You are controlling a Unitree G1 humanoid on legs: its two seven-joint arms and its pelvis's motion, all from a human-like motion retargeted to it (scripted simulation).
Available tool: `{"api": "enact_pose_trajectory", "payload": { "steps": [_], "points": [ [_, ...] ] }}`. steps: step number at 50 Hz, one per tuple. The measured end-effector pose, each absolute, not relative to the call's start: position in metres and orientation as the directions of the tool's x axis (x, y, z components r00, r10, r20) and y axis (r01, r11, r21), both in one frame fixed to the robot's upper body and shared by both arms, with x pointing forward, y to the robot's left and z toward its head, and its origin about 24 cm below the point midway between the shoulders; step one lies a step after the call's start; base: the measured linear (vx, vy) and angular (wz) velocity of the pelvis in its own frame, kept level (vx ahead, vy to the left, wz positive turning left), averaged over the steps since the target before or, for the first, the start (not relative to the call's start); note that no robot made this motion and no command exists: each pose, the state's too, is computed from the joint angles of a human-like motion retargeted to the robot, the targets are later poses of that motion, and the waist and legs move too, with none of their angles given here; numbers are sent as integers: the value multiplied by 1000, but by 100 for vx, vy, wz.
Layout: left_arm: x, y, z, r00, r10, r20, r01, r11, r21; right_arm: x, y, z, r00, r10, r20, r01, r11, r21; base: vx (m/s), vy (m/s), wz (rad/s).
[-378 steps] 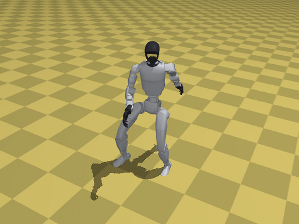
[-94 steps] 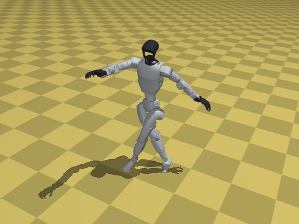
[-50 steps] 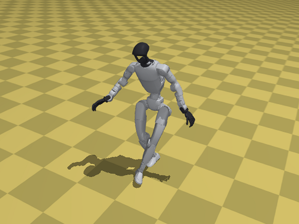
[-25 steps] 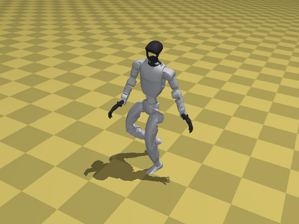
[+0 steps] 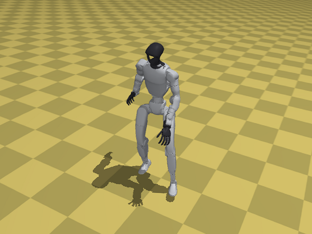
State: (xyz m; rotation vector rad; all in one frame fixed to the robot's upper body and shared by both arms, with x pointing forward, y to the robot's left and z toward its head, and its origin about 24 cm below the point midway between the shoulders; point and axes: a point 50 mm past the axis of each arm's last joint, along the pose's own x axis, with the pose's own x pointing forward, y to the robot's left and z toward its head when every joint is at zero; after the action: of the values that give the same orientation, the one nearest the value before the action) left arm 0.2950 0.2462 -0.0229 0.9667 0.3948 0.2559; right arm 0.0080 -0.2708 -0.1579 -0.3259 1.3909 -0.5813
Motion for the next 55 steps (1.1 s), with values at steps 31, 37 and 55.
{"api": "enact_pose_trajectory", "payload": {
  "steps": [31, 37, 55],
  "points": [
    [-53, 372, -107, -391, 585, -711, -745, 252, 618, 222, 58, 371, -24, 729, 684, 307, 656, -689, 33, -71, -144],
    [252, 230, -83, 736, 358, -574, 121, 765, 633, 294, -61, 185, 615, 703, 358, 85, 392, -916, 35, -64, 263],
    [287, 228, -5, 933, 350, -90, -180, 667, 723, -5, -346, -100, 252, -714, -653, 160, 696, -700, 16, -100, 108]
  ]
}}
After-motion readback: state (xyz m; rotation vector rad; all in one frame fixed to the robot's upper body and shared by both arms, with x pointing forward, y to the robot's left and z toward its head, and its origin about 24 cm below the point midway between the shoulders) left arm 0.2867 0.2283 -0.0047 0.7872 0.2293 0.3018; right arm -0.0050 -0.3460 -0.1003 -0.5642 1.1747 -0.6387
